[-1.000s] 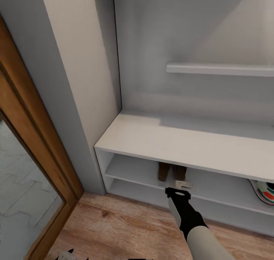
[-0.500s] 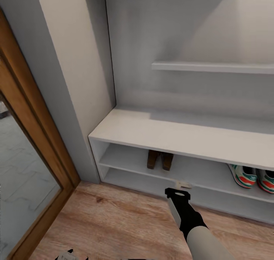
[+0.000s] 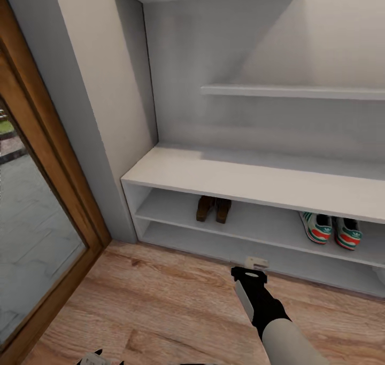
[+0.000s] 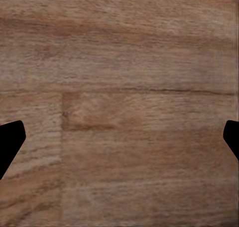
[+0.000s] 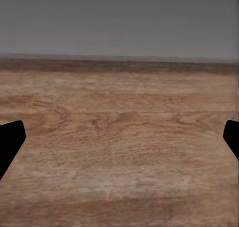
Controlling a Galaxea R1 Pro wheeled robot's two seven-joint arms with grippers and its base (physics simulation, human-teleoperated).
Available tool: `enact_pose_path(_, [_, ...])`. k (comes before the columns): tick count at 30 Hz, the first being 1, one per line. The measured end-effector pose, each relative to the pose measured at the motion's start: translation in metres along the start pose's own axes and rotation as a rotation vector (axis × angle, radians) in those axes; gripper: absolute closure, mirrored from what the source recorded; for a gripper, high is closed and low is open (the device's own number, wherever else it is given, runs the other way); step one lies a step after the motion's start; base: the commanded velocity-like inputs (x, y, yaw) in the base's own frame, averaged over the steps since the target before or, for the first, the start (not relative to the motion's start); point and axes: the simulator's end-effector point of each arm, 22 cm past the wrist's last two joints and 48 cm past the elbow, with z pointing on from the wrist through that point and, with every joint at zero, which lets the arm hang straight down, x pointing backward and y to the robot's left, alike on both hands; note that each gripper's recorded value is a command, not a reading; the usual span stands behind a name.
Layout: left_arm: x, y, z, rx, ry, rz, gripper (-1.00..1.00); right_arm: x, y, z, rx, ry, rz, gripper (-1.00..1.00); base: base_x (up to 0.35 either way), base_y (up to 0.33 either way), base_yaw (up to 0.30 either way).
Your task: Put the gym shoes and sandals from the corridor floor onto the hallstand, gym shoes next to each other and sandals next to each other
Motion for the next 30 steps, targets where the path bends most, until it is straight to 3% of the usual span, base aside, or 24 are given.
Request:
enact_pose_path(5, [0.0, 0.001, 0.0, -0.003, 0.0, -0.001, -1.0, 0.018, 0.002, 0.002, -0.001, 0.037, -0.017, -1.0, -0.313, -0.077, 0.0])
enact_pose_path(6, [0.0, 0.002, -0.001, -0.007, 0.001, -0.002, -1.0, 0.042, 0.003, 0.004, -0.003, 0.084, -0.037, -1.0, -0.326, -0.018, 0.0])
enact_pose_path(9, [-0.001, 0.003, -0.001, -0.01, 0.0, -0.003, -1.0, 0.063, 0.004, 0.005, -0.005, 0.119, -0.055, -1.0, -0.293, -0.011, 0.0])
enact_pose_path(14, [-0.002, 0.005, -0.001, -0.014, -0.005, -0.008, -1.0, 0.087, 0.003, 0.007, -0.004, 0.14, -0.067, -1.0, -0.157, -0.004, 0.0])
enact_pose_path(30, [-0.006, 0.011, -0.003, -0.027, -0.017, -0.011, -1.0, 0.152, -0.107, 0.031, 0.093, 0.141, -0.111, -1.0, -0.027, -0.001, 0.0])
